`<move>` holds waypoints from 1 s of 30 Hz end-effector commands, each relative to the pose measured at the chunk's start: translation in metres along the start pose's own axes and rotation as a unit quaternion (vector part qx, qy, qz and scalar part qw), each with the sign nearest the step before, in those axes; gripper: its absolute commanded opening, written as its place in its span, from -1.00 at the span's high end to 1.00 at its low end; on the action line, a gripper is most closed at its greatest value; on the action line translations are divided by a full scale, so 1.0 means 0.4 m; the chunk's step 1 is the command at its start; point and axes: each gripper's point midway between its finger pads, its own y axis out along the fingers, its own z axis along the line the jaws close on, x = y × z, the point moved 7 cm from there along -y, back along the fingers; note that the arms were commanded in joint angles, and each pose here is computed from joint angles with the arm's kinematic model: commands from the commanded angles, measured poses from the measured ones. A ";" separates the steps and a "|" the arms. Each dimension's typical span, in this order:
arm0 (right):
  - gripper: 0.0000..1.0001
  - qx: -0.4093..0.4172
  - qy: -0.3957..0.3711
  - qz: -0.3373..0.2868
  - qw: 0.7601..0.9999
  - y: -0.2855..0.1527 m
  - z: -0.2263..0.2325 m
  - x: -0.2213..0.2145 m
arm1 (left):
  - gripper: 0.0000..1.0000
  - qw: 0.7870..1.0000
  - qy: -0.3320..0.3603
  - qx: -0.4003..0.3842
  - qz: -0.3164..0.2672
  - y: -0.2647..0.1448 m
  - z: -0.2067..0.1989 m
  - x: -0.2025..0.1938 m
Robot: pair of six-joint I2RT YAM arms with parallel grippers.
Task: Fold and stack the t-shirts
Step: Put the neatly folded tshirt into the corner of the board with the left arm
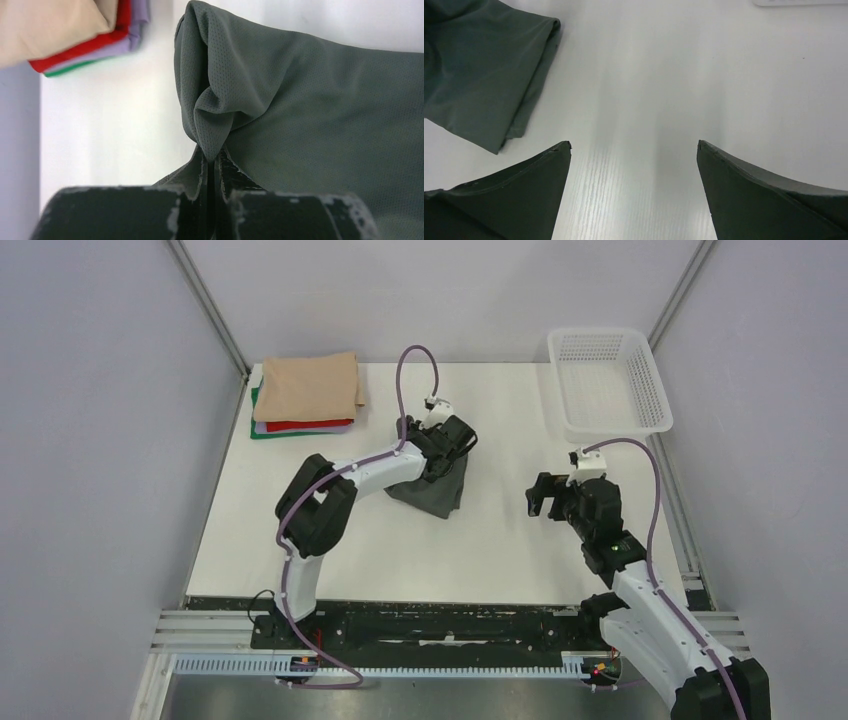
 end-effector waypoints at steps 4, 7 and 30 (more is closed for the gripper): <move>-0.96 -0.039 -0.016 -0.012 0.999 0.000 -0.027 0.001 | 0.96 0.991 0.058 0.085 -0.087 0.064 0.092 0.148; -0.96 -0.045 -0.016 -0.007 0.999 0.004 -0.030 -0.003 | 0.96 0.990 0.053 0.089 -0.096 0.100 0.128 0.186; -0.96 -0.073 -0.019 0.009 0.997 0.014 -0.046 -0.020 | 0.96 0.970 0.053 0.183 -0.150 0.163 0.384 0.430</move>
